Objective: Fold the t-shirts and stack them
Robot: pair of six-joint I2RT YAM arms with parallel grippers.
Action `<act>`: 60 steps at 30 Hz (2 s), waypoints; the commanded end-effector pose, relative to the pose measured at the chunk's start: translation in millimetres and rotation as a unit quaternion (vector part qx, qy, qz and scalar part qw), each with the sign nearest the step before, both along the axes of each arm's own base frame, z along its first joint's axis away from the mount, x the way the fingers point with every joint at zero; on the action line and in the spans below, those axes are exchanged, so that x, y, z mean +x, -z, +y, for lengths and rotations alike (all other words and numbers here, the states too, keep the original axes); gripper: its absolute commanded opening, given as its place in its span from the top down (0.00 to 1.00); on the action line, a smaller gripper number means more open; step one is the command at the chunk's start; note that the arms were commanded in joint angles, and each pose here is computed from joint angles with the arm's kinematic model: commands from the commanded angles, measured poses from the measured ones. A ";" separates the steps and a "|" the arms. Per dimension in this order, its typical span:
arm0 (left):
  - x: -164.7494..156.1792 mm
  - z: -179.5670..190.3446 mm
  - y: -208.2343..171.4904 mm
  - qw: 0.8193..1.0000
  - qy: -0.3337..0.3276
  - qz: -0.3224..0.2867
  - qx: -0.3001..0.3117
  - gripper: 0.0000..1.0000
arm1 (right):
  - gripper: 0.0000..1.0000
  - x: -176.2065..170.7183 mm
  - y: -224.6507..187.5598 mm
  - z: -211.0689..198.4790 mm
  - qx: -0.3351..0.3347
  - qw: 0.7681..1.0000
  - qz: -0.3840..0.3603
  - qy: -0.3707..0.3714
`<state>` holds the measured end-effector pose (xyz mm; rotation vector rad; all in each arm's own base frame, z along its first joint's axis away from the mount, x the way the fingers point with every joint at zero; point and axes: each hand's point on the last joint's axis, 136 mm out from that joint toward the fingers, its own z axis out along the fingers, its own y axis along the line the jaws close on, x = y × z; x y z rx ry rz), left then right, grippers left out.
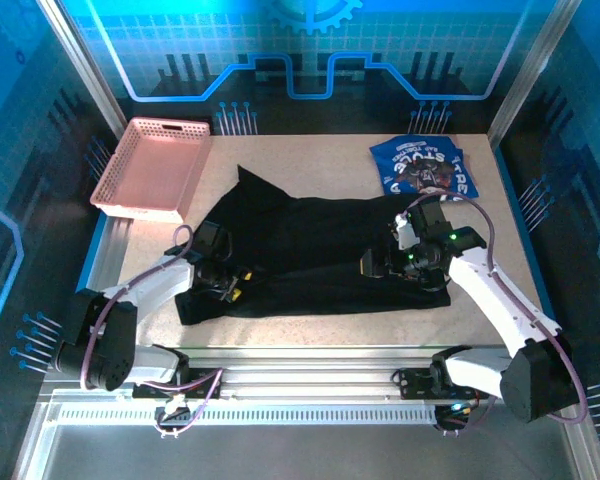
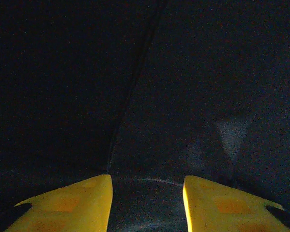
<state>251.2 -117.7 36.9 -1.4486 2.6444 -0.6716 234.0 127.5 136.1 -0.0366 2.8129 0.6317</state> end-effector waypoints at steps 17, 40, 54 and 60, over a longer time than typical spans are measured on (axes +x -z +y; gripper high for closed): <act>18.0 -4.1 -6.7 1.000 0.023 -0.016 0.013 1.00 | 0.00 1.6 -10.8 1.6 0.000 1.000 -0.022 -0.001; -19.4 6.3 0.6 0.999 0.028 0.024 0.028 0.61 | 0.00 1.4 -8.8 2.9 0.004 1.000 -0.020 -0.002; -9.4 9.7 18.1 0.998 0.022 0.028 0.046 0.63 | 0.00 1.4 -8.2 3.1 0.004 1.000 -0.019 -0.003; 4.7 7.3 17.9 0.998 0.027 0.020 0.051 0.66 | 0.00 0.4 -6.9 3.2 0.005 1.000 -0.016 0.000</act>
